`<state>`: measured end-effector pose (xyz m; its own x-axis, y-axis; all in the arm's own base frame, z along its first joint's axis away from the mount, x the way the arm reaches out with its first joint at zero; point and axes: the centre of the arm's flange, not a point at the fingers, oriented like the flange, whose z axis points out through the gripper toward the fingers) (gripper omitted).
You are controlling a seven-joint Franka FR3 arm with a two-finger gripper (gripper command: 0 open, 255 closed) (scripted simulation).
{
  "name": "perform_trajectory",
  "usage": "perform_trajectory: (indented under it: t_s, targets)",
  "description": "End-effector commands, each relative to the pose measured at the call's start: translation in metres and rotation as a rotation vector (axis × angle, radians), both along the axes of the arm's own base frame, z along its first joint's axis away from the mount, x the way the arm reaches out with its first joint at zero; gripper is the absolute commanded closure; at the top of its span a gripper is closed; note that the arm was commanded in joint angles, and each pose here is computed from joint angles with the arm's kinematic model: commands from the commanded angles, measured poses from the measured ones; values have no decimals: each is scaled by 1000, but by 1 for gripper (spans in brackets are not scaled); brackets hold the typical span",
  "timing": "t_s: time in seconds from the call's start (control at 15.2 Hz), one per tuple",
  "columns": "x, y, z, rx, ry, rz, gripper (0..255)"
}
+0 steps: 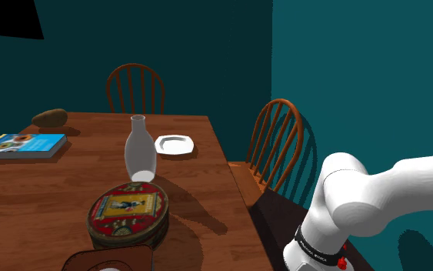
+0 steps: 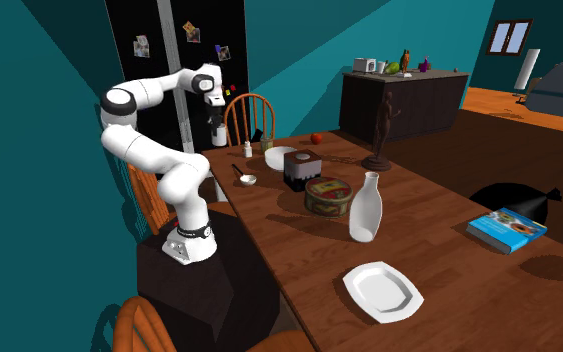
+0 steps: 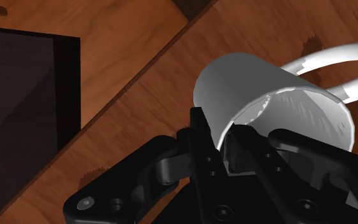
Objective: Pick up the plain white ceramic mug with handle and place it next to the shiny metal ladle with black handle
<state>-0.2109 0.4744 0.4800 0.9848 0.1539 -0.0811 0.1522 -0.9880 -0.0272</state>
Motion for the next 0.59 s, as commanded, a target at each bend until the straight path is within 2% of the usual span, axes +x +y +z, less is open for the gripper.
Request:
perform_trajectory:
  t_s: [0.0, 0.53]
  targets:
    - [-23, -8, -17, 3, -32, 36, 255]
    - [-23, -8, -60, 3, -32, 36, 255]
